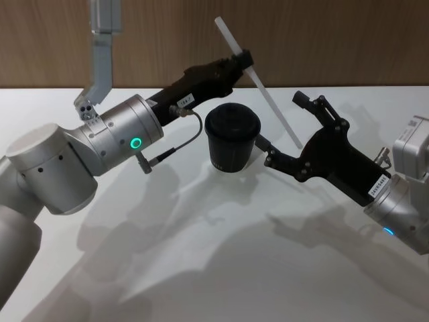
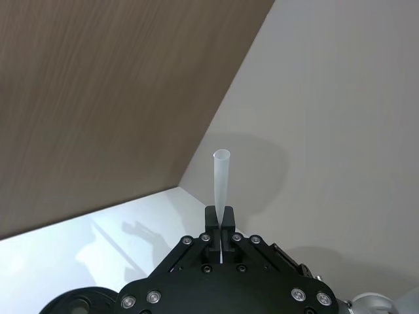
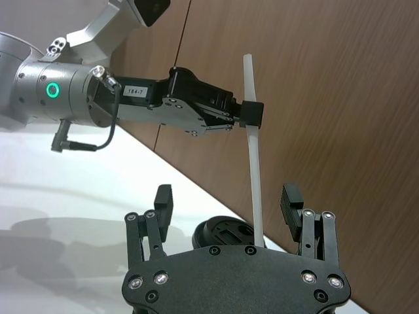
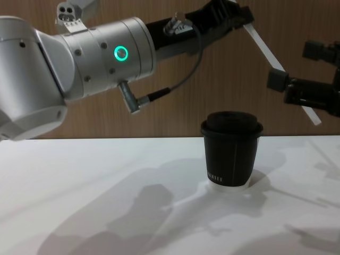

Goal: Pick up the straw with one hand, pass it to the other hand, and insert it into the cup.

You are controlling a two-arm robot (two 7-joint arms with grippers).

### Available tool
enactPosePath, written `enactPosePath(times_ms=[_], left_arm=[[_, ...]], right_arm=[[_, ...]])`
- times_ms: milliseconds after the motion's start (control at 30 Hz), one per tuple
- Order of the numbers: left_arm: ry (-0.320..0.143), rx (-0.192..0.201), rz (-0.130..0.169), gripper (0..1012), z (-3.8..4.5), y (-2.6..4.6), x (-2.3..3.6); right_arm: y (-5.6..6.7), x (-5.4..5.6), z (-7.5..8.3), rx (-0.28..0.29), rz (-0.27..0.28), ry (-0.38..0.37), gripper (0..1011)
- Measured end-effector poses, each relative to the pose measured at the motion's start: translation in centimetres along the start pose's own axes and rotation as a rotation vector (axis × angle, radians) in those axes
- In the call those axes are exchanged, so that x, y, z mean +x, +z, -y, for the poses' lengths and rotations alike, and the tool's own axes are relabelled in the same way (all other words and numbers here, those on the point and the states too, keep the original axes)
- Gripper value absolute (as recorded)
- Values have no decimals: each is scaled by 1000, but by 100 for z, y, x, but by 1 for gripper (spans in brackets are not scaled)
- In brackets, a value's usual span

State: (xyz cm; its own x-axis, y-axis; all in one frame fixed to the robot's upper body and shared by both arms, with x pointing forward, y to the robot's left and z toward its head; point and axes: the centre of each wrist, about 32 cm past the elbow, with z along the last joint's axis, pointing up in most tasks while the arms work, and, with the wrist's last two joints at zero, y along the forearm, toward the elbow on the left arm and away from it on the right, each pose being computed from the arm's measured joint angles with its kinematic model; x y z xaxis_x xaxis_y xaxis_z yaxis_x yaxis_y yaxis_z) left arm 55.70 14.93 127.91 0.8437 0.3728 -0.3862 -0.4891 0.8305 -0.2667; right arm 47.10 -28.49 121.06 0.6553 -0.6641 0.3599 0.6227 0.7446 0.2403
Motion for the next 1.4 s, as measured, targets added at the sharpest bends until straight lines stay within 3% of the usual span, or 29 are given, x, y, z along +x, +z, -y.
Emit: enactPosePath(times_ms=[667, 1033, 1400], left_arm=[[43, -16, 100, 18, -106, 216, -60], [68, -31, 163, 18, -186, 355, -52], [90, -34, 218, 19, -220, 441, -32]], right_arm=[[0, 0, 0, 0, 0, 0, 1001], [0, 0, 0, 0, 0, 0, 1001], [0, 0, 0, 0, 0, 0, 1001]])
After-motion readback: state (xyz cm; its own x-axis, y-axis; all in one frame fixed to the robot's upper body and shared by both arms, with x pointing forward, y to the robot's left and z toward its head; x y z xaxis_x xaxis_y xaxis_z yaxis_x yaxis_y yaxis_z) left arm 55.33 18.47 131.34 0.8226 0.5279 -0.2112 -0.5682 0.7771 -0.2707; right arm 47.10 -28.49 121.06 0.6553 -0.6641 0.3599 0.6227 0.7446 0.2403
